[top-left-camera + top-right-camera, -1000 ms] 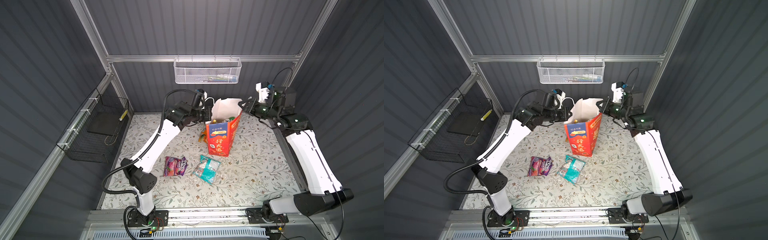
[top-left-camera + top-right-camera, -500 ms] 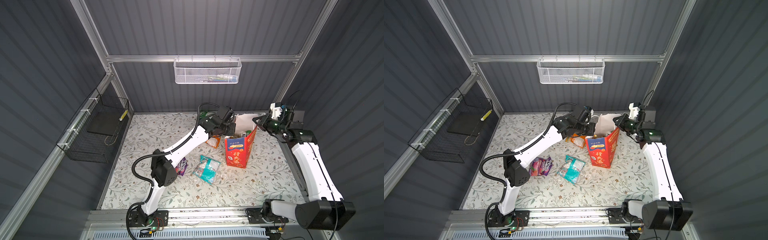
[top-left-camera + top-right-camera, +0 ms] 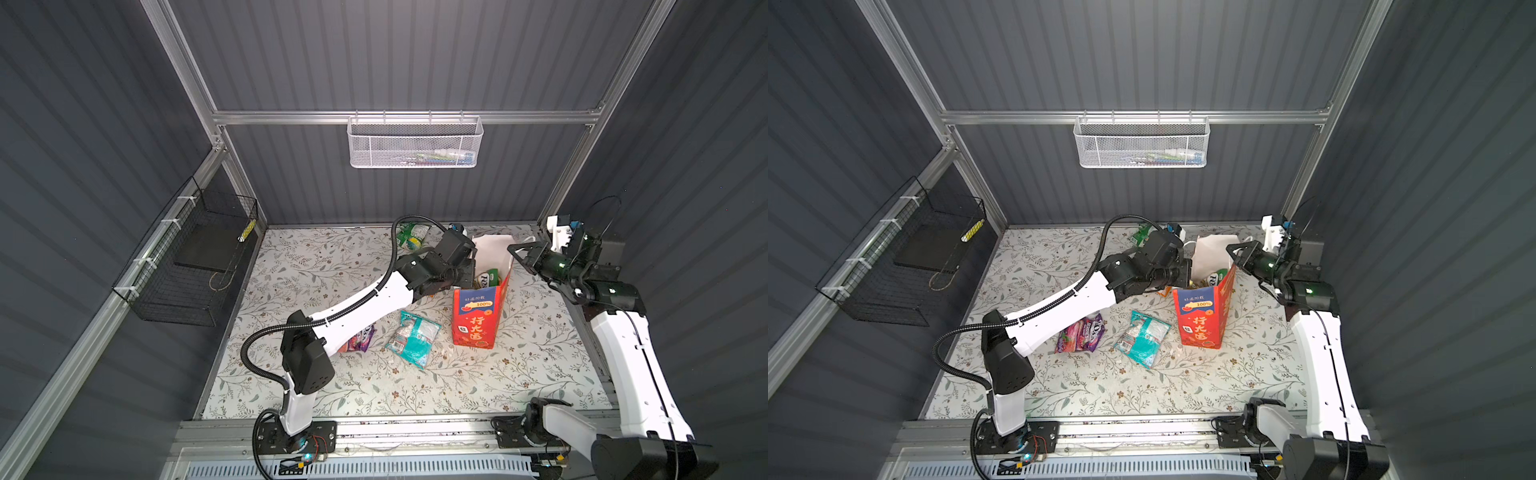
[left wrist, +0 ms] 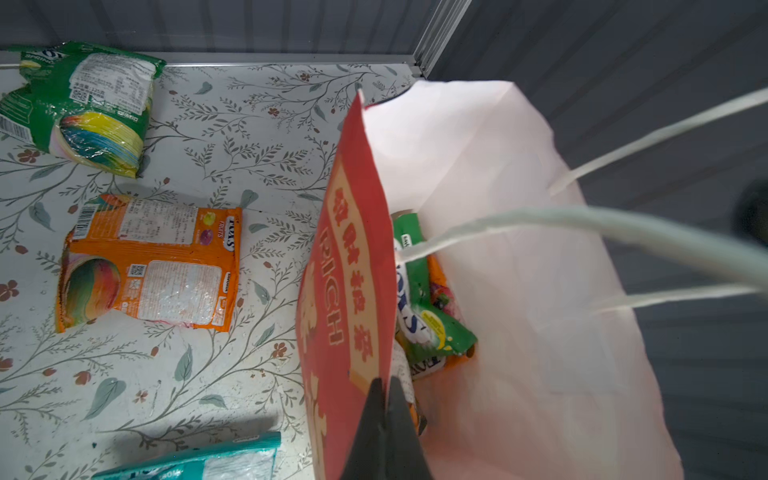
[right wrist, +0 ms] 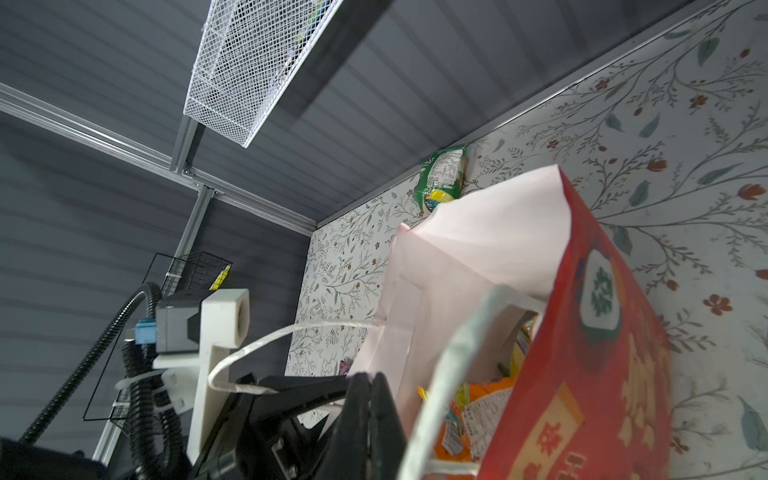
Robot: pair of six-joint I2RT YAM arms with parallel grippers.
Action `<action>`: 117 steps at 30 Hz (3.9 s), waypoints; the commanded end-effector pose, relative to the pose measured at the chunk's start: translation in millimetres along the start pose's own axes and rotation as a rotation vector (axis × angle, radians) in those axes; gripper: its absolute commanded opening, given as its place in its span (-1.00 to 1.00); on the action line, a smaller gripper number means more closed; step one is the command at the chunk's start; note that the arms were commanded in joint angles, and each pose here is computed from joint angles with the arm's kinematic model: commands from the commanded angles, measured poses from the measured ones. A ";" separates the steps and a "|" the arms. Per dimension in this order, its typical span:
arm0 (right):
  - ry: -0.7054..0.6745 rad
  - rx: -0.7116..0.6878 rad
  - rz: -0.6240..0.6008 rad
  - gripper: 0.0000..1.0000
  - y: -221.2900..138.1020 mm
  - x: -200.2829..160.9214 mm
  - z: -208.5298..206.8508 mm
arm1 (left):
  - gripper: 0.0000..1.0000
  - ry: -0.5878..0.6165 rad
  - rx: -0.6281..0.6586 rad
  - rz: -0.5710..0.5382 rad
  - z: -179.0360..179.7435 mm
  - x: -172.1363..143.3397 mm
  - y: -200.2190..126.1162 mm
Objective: Place the snacks into the paper bag
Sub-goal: Place the paper bag at the middle-right of the table, then pick up the snack from the center of the table.
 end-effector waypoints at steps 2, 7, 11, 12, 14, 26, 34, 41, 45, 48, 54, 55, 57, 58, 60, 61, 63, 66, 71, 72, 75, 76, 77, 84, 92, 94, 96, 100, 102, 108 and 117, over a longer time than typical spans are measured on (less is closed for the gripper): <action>-0.069 0.104 -0.038 -0.96 -9.5 5.5 18.3 | -0.75 -0.038 -0.062 -0.119 -18.6 21.6 -18.8; -0.040 0.121 -0.022 -0.96 -7.8 -3.7 7.7 | -0.17 -0.026 -0.050 -0.120 -15.5 20.3 -23.3; -0.020 0.140 -0.041 -0.96 -11.5 -7.2 2.2 | 0.34 0.018 -0.048 -0.148 -14.6 28.0 -47.2; -0.016 0.140 -0.047 -0.96 -12.2 -7.6 0.4 | 0.49 0.035 -0.049 -0.151 -14.6 29.0 -52.7; -0.005 0.136 -0.053 -0.96 -13.3 -9.9 -3.3 | 0.74 0.080 -0.052 -0.147 -14.9 30.1 -64.8; -0.009 0.062 -0.126 -0.96 -33.1 -25.1 -13.9 | 0.99 0.207 0.007 -0.099 2.9 23.2 -115.8; -0.021 -0.100 -0.188 -0.90 -52.7 -41.2 -28.2 | 0.99 0.088 0.319 -0.157 92.0 -12.1 -155.5; -0.028 -0.192 -0.195 -0.86 -62.5 -52.4 -35.9 | 0.99 -0.151 0.571 -0.045 205.1 -76.7 -161.0; -0.052 -0.193 -0.213 -0.84 -70.5 -54.5 -29.1 | 0.99 -0.232 0.625 0.006 244.9 -99.8 -151.7; -0.065 -0.195 -0.221 -0.82 -73.2 -56.6 -27.6 | 0.99 -0.245 0.682 0.064 263.2 -115.1 -135.8; -0.074 -0.193 -0.218 -0.82 -74.6 -60.4 -27.1 | 0.99 -0.267 0.752 0.197 293.5 -139.7 -99.6; -0.080 -0.195 -0.224 -0.82 -76.1 -60.7 -26.0 | 0.99 -0.283 0.743 0.213 298.1 -143.5 -93.7; -0.091 -0.200 -0.234 -0.82 -79.1 -61.2 -24.4 | 0.99 -0.312 0.724 0.247 306.7 -150.7 -84.5; -0.097 -0.203 -0.239 -0.81 -80.3 -61.4 -23.9 | 0.99 -0.319 0.726 0.255 310.6 -152.3 -81.6; -0.102 -0.206 -0.244 -0.81 -81.2 -61.9 -23.9 | 1.00 -0.317 0.747 0.268 317.3 -154.5 -77.5; -0.101 -0.205 -0.241 -0.81 -80.5 -62.2 -24.4 | 0.99 -0.317 0.750 0.278 320.5 -156.3 -74.7; -0.100 -0.199 -0.235 -0.81 -79.3 -63.1 -24.7 | 0.99 -0.329 0.748 0.301 326.0 -160.4 -70.3; -0.102 -0.190 -0.233 -0.80 -78.5 -63.7 -24.3 | 0.99 -0.330 0.736 0.312 329.6 -163.6 -65.6; -0.106 -0.178 -0.234 -0.80 -78.1 -64.0 -23.1 | 1.00 -0.341 0.716 0.329 335.5 -166.5 -59.1; -0.105 -0.177 -0.233 -0.80 -78.0 -64.2 -23.0 | 0.99 -0.345 0.721 0.333 337.7 -167.6 -58.4; -0.107 -0.173 -0.232 -0.80 -77.7 -64.7 -22.8 | 0.99 -0.359 0.735 0.345 345.3 -174.0 -56.4; -0.107 -0.172 -0.232 -0.80 -77.4 -64.8 -23.0 | 0.99 -0.361 0.744 0.351 347.9 -176.9 -56.0; -0.106 -0.172 -0.231 -0.80 -77.2 -64.8 -23.3 | 0.99 -0.365 0.747 0.356 349.8 -179.7 -55.1; -0.107 -0.164 -0.232 -0.80 -77.1 -65.7 -22.6 | 0.73 -0.386 0.753 0.358 355.4 -190.8 -53.4; -0.111 -0.157 -0.236 -0.80 -77.9 -66.1 -21.0 | 0.12 -0.388 0.763 0.331 354.3 -186.2 -59.6; -0.109 -0.155 -0.235 -0.80 -77.5 -66.0 -21.0 | -0.03 -0.388 0.739 0.315 350.0 -181.3 -60.7; -0.107 -0.153 -0.238 -0.80 -77.9 -65.8 -20.6 | -0.15 -0.387 0.711 0.303 345.4 -177.8 -63.0; -0.105 -0.146 -0.239 -0.79 -78.3 -65.7 -18.9 | -0.31 -0.383 0.682 0.264 336.1 -165.8 -74.3; -0.104 -0.145 -0.240 -0.79 -78.6 -65.0 -18.3 | -0.36 -0.383 0.667 0.238 330.3 -157.8 -81.2; -0.101 -0.147 -0.238 -0.79 -78.5 -64.9 -18.3 | -0.39 -0.369 0.585 0.144 305.9 -126.7 -106.9; -0.090 -0.150 -0.233 -0.79 -79.0 -65.9 -18.6 | -0.38 -0.341 0.409 0.058 261.3 -86.3 -143.2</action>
Point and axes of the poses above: each gripper's point midway between its finger pads, its own y axis out along the fingers, its own z axis along the line the jaws close on, x = y × z, the point moved 4 cm from there along -y, back along the fingers, and after that the axes turned 8 degrees about -y, right-handed, at the moved point
